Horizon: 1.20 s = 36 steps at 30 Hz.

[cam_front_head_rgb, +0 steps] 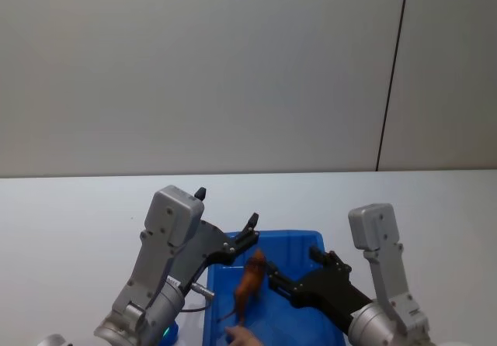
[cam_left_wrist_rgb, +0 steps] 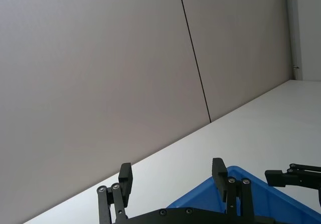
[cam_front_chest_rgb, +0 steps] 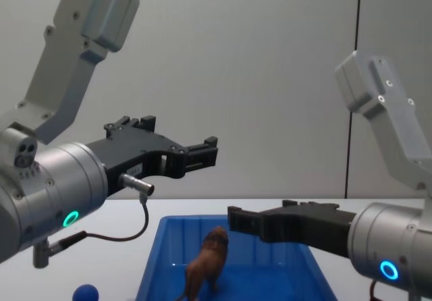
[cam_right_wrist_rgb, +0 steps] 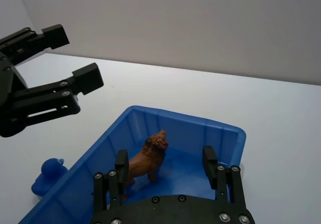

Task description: Pick up the two dolls from the table and place them into the box.

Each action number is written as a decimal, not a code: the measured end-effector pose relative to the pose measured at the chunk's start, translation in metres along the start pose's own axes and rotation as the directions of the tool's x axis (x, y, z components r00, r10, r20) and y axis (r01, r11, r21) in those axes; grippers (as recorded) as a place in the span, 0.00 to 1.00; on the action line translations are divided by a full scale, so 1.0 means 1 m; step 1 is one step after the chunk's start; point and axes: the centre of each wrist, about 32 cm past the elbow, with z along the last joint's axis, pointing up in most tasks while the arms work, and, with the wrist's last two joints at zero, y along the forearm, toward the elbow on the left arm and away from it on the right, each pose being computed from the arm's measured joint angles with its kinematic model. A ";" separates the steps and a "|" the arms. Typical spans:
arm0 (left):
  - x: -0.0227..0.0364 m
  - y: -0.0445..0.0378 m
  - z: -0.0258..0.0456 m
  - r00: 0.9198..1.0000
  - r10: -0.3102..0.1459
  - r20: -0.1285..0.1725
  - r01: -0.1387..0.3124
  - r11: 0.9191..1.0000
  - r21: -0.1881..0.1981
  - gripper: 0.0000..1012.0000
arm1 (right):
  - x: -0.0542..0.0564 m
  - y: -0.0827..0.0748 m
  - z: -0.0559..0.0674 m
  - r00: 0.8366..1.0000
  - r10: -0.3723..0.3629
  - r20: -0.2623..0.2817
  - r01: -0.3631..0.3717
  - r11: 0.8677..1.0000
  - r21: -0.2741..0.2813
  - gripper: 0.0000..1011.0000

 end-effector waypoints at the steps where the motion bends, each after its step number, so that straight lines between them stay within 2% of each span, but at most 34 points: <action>1: 0.0000 0.0000 0.0000 1.000 0.000 0.000 0.000 1.000 0.000 0.99 | 0.000 0.000 0.000 1.000 -0.005 0.000 0.005 1.000 -0.002 0.88; 6: 0.0000 0.0000 0.0000 1.000 0.000 0.000 0.000 1.000 0.000 0.99 | 0.001 -0.003 -0.002 0.999 -0.051 0.007 0.051 0.999 -0.009 0.99; 12: 0.0000 0.0000 0.0000 1.000 0.000 0.000 0.000 1.000 0.000 0.99 | 0.004 -0.012 -0.004 0.994 -0.109 0.019 0.109 0.994 -0.005 0.99; 22: 0.0000 0.0000 0.0000 1.000 0.000 0.000 0.000 1.000 0.000 0.99 | 0.011 -0.037 -0.006 0.974 -0.222 0.039 0.221 0.975 0.013 0.99; 32: 0.0001 0.0002 0.0000 1.000 0.000 0.000 0.000 1.000 0.001 0.99 | 0.014 -0.053 -0.007 0.959 -0.280 0.045 0.279 0.960 0.022 0.99; 36: 0.0016 0.0022 0.0008 1.000 0.001 0.001 -0.001 1.000 0.015 0.99 | 0.015 -0.056 -0.007 0.956 -0.291 0.046 0.290 0.957 0.024 0.99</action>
